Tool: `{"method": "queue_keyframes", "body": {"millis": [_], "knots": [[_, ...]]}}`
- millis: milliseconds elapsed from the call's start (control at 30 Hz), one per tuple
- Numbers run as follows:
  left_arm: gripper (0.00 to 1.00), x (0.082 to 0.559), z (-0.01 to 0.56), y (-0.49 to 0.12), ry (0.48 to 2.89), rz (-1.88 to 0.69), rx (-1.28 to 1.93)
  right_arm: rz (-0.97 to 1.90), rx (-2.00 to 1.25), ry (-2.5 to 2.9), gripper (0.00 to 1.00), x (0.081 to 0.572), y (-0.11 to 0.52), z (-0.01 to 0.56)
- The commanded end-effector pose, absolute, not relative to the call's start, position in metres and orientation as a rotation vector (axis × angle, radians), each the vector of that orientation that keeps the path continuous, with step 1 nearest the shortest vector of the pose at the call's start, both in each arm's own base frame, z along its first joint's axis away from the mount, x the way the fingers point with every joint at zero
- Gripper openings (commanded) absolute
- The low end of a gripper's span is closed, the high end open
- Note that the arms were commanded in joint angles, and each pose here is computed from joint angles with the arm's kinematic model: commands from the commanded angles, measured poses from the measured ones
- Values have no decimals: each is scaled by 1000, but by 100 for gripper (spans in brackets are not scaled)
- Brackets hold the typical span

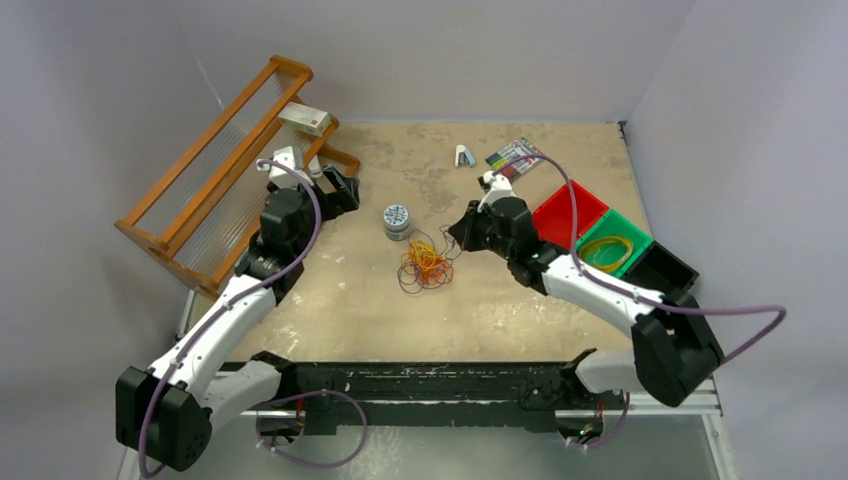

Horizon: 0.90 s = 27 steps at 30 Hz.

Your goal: Untangle the cables

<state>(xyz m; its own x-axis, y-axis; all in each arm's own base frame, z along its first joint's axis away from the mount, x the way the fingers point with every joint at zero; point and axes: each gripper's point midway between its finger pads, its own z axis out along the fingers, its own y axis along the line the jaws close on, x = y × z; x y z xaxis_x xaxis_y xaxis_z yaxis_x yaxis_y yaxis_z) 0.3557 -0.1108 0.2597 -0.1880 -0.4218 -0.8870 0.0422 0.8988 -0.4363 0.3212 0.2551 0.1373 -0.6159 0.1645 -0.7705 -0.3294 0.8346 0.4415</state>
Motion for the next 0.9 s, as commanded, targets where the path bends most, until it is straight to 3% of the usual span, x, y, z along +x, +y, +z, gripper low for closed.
{"method": "queue_keyframes", "body": {"millis": [0, 533, 867], "knots": [[99, 361, 284, -137, 1617, -551, -224, 701, -86, 1889, 0, 334, 244, 196], [100, 324, 233, -219, 1614, -577, 83, 757, -283, 1812, 0, 314, 253, 222], [99, 297, 228, -236, 1445, -630, 343, 829, -462, 1738, 0, 297, 266, 254]]}}
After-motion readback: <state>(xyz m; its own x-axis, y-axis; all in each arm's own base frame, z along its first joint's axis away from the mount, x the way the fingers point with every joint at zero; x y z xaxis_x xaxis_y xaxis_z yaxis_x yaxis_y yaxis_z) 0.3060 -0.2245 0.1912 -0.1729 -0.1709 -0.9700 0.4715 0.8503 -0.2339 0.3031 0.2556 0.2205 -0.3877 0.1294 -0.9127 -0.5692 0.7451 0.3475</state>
